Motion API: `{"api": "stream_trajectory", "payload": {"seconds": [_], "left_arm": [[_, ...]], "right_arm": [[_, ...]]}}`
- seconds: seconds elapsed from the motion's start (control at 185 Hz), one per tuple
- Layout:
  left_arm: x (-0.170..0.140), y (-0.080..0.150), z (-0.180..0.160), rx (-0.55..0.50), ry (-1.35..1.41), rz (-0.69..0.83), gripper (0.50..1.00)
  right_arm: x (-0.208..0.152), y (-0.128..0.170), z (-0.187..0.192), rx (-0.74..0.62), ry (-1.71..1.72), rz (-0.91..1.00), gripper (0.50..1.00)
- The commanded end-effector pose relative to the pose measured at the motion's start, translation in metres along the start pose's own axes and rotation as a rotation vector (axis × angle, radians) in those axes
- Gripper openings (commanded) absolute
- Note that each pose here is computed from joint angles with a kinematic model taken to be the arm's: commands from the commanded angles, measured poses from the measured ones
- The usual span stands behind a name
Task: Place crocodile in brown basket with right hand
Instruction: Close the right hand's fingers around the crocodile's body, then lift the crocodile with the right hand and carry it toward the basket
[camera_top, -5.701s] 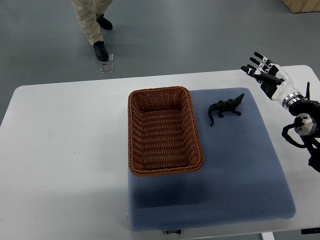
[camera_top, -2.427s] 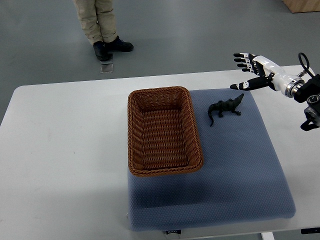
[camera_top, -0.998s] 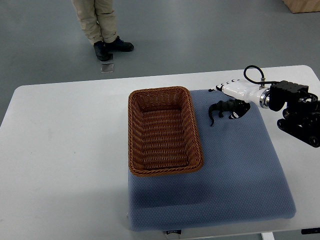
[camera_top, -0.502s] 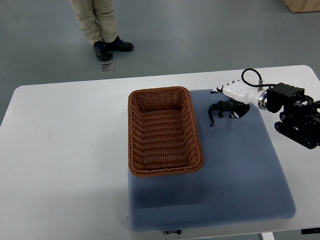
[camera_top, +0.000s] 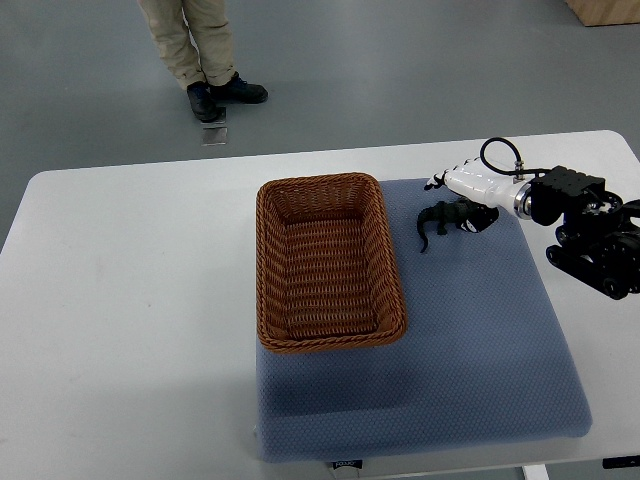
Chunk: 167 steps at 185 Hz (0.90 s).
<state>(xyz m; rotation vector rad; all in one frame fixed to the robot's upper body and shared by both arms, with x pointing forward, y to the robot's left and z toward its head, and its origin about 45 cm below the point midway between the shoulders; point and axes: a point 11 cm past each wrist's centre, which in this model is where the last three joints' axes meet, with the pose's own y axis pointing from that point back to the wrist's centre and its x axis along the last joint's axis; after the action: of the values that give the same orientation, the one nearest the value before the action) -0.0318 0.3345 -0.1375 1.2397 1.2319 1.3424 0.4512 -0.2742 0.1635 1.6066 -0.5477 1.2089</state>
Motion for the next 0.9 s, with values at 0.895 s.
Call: {"api": "stream_trajectory", "payload": {"seconds": [0.895], "left_arm": [[0.0, 0.0, 0.0, 0.0, 0.0, 0.0, 1.0]], "right_arm": [[-0.0063, -0.0015, 0.0009, -0.011, 0.022, -0.013, 0.65]]}}
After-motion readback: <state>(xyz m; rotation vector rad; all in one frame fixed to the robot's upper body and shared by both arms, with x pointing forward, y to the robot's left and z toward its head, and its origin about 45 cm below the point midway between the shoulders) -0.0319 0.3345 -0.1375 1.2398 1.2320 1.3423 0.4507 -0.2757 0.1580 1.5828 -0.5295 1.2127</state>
